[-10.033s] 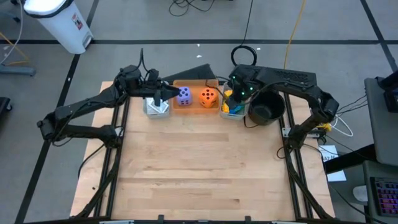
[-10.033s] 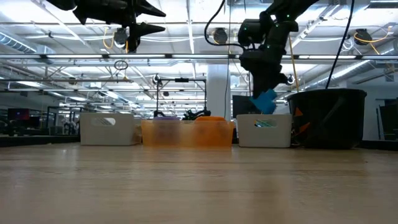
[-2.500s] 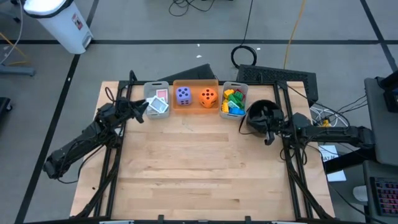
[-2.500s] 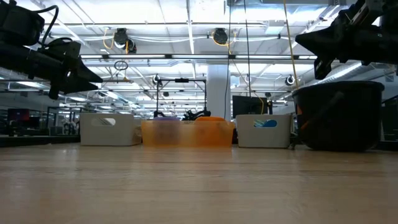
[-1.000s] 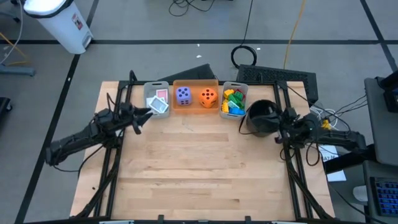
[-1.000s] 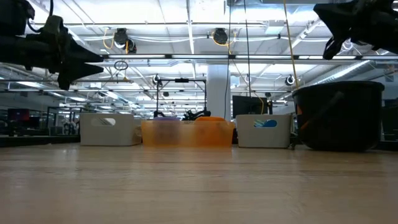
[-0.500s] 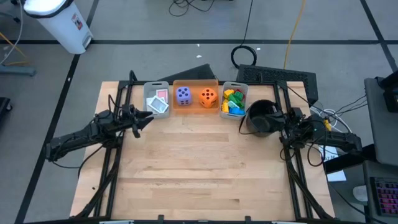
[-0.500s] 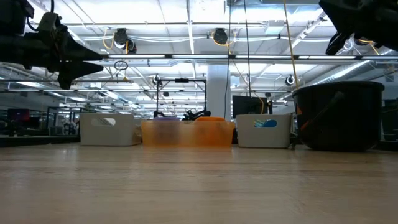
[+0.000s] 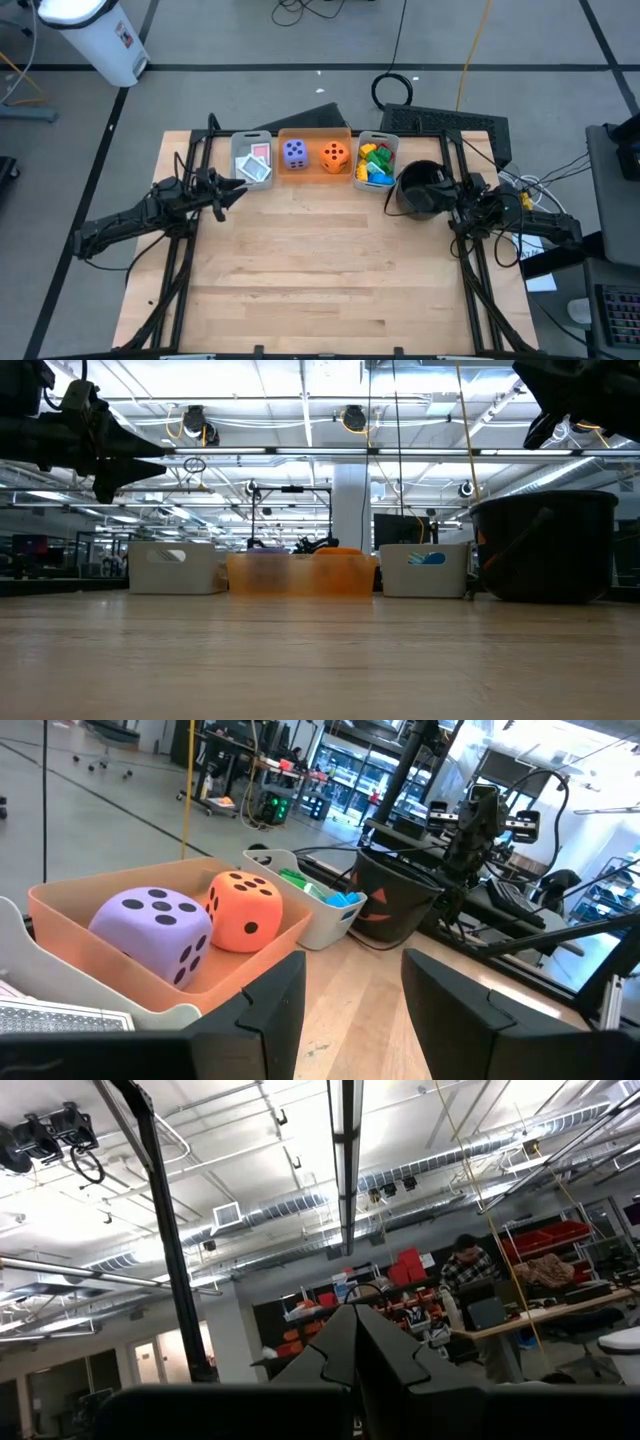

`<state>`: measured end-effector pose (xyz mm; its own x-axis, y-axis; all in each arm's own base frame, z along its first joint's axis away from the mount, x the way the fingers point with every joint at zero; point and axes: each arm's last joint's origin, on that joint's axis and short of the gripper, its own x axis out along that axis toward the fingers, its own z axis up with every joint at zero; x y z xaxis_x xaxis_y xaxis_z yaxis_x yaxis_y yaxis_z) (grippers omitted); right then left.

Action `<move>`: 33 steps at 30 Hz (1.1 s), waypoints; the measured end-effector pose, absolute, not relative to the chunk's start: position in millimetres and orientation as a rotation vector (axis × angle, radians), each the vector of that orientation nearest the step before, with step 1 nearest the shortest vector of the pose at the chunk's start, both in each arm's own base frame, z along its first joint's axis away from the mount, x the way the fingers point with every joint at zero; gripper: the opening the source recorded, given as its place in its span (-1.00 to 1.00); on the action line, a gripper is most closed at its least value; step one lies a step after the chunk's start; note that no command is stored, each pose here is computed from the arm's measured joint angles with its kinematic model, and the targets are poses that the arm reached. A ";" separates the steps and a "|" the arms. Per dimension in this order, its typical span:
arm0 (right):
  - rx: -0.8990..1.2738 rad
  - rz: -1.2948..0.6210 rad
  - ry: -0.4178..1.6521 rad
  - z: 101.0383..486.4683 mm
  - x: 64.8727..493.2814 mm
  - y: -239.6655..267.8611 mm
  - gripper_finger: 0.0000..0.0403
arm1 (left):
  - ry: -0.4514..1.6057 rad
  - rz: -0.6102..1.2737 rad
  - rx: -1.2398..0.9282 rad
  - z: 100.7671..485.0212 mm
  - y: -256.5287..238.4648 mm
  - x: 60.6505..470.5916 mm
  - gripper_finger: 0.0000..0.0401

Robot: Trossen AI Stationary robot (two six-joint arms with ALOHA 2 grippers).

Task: Pick & Place Toys
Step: Return to Home Position

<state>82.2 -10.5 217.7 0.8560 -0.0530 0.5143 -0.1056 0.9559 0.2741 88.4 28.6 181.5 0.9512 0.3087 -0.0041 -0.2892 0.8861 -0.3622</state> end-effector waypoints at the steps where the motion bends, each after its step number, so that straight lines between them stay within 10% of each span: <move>1: 0.301 0.028 -0.545 217.7 82.2 -10.5 -1.00 | -0.054 0.311 -0.368 181.5 28.6 88.4 -0.14; 33: 0.340 0.041 -0.550 218.2 82.1 -10.5 -1.00 | -0.054 0.311 -0.368 181.5 28.6 88.4 -0.14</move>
